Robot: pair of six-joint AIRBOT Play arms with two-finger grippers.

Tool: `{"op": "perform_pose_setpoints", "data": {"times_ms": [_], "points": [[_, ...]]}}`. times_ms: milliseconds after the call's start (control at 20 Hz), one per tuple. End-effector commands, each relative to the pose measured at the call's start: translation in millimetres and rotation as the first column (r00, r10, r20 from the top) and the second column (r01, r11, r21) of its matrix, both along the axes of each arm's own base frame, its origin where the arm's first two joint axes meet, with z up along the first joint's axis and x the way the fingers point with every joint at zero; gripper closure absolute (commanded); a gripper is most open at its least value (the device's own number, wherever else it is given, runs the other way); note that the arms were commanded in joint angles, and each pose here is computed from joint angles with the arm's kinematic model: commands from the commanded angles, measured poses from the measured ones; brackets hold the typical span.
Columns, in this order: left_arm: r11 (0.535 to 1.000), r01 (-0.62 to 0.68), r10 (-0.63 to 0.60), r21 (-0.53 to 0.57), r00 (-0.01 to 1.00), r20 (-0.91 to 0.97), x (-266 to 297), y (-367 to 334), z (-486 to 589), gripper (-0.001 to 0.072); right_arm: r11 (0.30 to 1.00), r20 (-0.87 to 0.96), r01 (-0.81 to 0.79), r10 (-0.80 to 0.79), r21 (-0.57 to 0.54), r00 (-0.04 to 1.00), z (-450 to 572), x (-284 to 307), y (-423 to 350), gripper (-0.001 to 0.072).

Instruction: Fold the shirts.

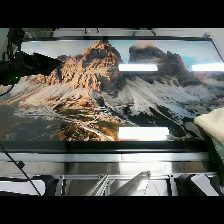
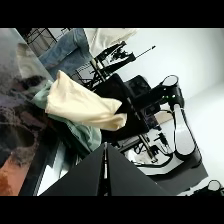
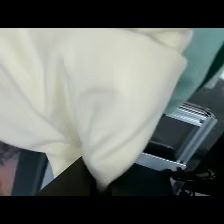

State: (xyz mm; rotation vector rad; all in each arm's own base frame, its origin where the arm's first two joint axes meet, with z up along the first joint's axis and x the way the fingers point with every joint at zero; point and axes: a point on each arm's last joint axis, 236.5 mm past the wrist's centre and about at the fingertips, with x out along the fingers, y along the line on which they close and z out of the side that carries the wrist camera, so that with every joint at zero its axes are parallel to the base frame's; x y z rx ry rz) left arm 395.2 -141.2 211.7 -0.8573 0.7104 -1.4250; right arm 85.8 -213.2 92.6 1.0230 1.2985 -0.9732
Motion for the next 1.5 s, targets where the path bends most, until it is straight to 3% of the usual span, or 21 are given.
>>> {"op": "perform_pose_setpoints", "data": {"times_ms": [0, 100, 150, 250, 300, 450, 550, 650, 750, 850, 950, 1000, 1150, 1300, 1450], "points": [[1.000, -0.002, 0.002, 0.000, 1.000, 0.000, 1, 0, 0, 0.0687, 0.993, -0.185, 0.115, -0.120, -0.039, 0.975, -47, -51, -11, 0.0694], [1.000, -0.001, 0.001, -0.001, 1.000, 0.000, 0, 0, 0, 0.0687, 0.992, -0.208, 0.108, -0.121, -0.071, 0.971, -65, -57, -19, 0.0693], [1.000, -0.002, 0.002, 0.000, 1.000, 0.000, 1, 0, 0, 0.0687, 0.992, -0.206, 0.103, -0.116, -0.073, 0.972, -73, -56, -21, 0.0648], [1.000, -0.002, 0.002, -0.001, 1.000, -0.001, 1, 0, 0, 0.0687, 0.994, -0.217, 0.101, -0.109, -0.049, 0.970, -82, -56, -21, 0.0167], [1.000, -0.002, 0.002, -0.001, 1.000, -0.003, 1, 0, 0, 0.0687, 0.994, -0.223, 0.103, -0.108, -0.034, 0.969, -84, -56, -19, 0.0112], [1.000, -0.005, 0.005, -0.001, 1.000, -0.004, 1, 0, 0, 0.0687, 0.988, -0.172, 0.149, -0.152, -0.033, 0.973, -76, -43, -20, 0.0115], [1.000, -0.007, 0.007, -0.003, 1.000, -0.003, 2, 0, 1, 0.0687, 0.980, 0.030, 0.198, -0.197, -0.016, 0.980, -47, 5, -26, 0.0153], [1.000, -0.007, 0.007, -0.003, 1.000, -0.003, 2, 1, 1, 0.0686, 0.985, 0.353, 0.171, -0.160, 0.001, 0.922, 12, 80, -34, 0.0374], [1.000, -0.005, 0.005, -0.011, 1.000, -0.008, 1, 1, 2, 0.0685, 0.994, 0.638, 0.106, -0.075, -0.011, 0.766, 84, 149, -30, 0.0375], [1.000, -0.003, 0.003, -0.001, 1.000, -0.012, 1, 1, 3, 0.0714, 0.998, 0.769, 0.001, 0.042, -0.055, 0.638, 130, 191, -10, 0.0595], [1.000, -0.014, 0.014, 0.017, 1.000, 0.014, 4, 5, 7, 0.0716, 0.989, 0.759, -0.123, 0.146, -0.088, 0.634, 129, 214, 20, 0.0604], [1.000, -0.022, 0.021, 0.021, 0.999, 0.027, 5, 8, 11, 0.0717, 0.973, 0.729, -0.196, 0.224, -0.125, 0.647, 122, 222, 35, 0.0694], [0.996, -0.074, 0.075, 0.056, 0.997, -0.016, 2, 20, 4, 0.0718, 0.884, 0.633, -0.411, 0.453, -0.224, 0.628, 106, 245, 90, 0.0694], [0.978, -0.123, 0.144, 0.166, 0.982, -0.120, -33, 15, -35, 0.0718, 0.763, 0.613, -0.572, 0.614, -0.300, 0.498, 98, 263, 168, 0.0695], [0.948, -0.137, 0.195, 0.286, 0.963, -0.185, -85, 4, -83, 0.0716, 0.633, 0.618, -0.722, 0.694, -0.280, 0.368, 56, 247, 260, 0.0695]]}}
